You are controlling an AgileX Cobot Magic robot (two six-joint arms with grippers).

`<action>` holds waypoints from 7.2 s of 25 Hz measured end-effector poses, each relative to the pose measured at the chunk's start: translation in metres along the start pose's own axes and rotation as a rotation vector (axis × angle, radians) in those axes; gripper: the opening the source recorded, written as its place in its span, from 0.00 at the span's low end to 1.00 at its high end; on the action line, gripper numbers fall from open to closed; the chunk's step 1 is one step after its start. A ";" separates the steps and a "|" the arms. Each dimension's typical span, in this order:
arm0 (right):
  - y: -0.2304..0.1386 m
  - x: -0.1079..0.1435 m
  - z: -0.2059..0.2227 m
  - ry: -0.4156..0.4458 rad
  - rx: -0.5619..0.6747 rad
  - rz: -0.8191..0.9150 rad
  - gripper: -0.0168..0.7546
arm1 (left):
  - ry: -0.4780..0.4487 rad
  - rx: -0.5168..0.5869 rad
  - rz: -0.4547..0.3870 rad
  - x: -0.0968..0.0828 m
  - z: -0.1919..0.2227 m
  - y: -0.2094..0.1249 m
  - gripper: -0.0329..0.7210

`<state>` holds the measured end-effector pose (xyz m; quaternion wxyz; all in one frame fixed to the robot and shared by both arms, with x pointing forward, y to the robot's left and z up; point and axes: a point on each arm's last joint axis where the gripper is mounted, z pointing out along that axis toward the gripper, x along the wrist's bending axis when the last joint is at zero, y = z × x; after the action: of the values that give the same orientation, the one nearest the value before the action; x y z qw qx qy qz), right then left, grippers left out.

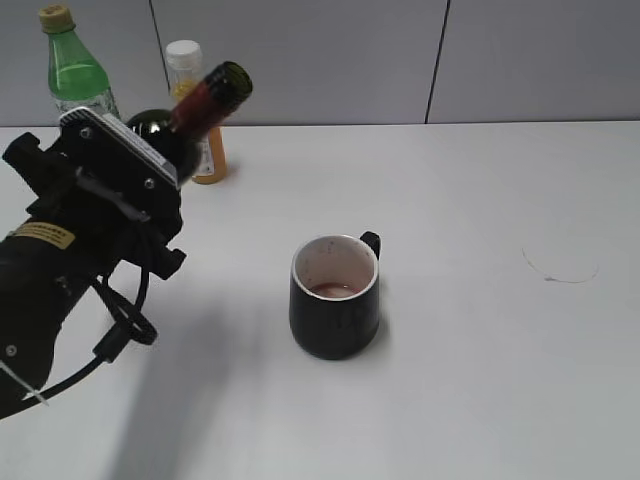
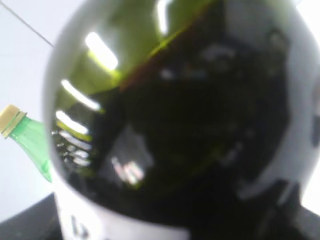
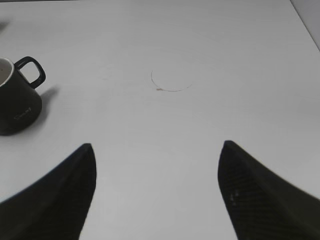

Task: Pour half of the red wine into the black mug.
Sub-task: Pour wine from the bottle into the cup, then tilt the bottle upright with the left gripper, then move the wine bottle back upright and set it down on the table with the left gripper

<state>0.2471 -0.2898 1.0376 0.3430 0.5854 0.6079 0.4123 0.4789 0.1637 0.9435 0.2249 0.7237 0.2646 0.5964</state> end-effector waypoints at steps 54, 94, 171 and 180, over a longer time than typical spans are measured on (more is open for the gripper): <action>0.000 0.000 0.000 0.000 0.000 0.000 0.76 | 0.033 0.032 0.893 -0.029 0.031 0.004 0.77; 0.000 0.000 0.000 0.000 0.000 0.000 0.76 | 0.041 0.052 0.923 -0.028 0.030 0.003 0.77; 0.000 0.000 0.000 0.000 0.000 0.000 0.76 | -0.449 -0.301 -0.664 -0.001 0.074 -0.012 0.77; 0.000 0.000 0.000 0.000 0.000 0.000 0.76 | -0.639 -0.479 -0.688 0.000 0.131 0.008 0.77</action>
<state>0.2471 -0.2898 1.0376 0.3430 0.5854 0.6079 0.4123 0.6087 0.1565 0.9240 0.6361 0.6691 0.2615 0.2816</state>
